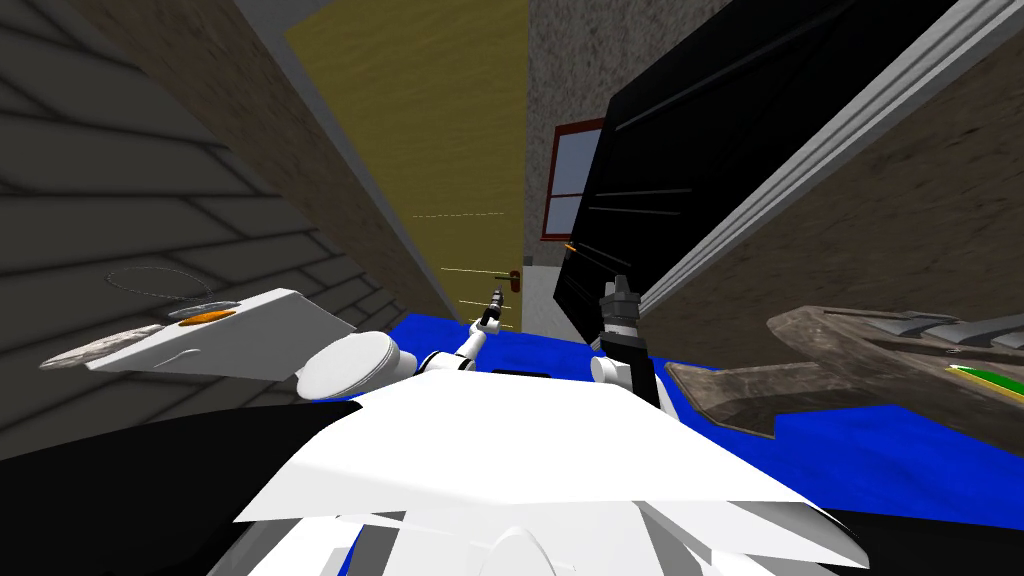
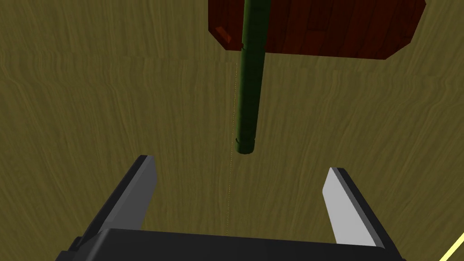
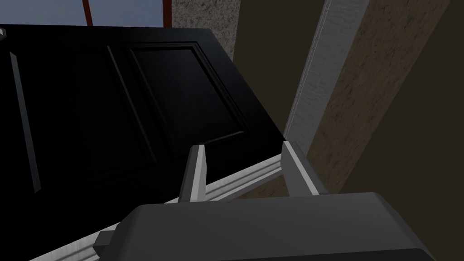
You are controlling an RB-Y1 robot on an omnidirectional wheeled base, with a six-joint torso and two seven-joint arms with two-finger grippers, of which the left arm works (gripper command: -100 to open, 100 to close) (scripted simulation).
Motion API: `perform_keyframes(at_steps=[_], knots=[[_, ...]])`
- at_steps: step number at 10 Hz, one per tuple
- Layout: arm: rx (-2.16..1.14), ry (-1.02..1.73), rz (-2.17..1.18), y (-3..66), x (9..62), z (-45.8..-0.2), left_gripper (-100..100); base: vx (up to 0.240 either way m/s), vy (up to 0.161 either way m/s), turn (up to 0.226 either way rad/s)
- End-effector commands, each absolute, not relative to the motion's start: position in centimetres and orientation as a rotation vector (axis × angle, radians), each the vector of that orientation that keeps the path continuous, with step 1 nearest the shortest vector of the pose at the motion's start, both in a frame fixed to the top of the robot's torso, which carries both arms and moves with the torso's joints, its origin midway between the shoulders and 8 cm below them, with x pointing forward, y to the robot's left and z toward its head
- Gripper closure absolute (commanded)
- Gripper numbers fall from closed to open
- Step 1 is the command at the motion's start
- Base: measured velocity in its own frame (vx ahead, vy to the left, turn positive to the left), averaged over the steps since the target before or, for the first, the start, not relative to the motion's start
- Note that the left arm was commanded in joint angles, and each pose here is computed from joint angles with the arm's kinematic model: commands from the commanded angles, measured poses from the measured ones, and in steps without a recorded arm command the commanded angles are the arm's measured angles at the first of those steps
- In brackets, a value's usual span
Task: Push the door open
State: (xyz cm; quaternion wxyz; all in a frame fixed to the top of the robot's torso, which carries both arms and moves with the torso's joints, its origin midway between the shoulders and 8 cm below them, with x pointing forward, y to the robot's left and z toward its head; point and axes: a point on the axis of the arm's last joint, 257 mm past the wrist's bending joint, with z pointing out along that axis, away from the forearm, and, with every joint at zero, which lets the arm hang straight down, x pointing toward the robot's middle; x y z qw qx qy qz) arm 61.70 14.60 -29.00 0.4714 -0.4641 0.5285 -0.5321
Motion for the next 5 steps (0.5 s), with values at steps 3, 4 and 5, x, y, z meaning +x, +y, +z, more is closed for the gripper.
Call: perform_keyframes(at_steps=[3,4,5], knots=[[-1.127,1.293,-1.275,16.4,61.9,-29.0,-100,0.107,-0.015,-0.018],[-1.126,1.292,-1.268,16.8,62.0,-29.0,-100,0.2,-0.032,-0.018],[-1.126,1.291,-1.264,17.1,62.0,-29.0,-100,0.191,-0.013,-0.016]])
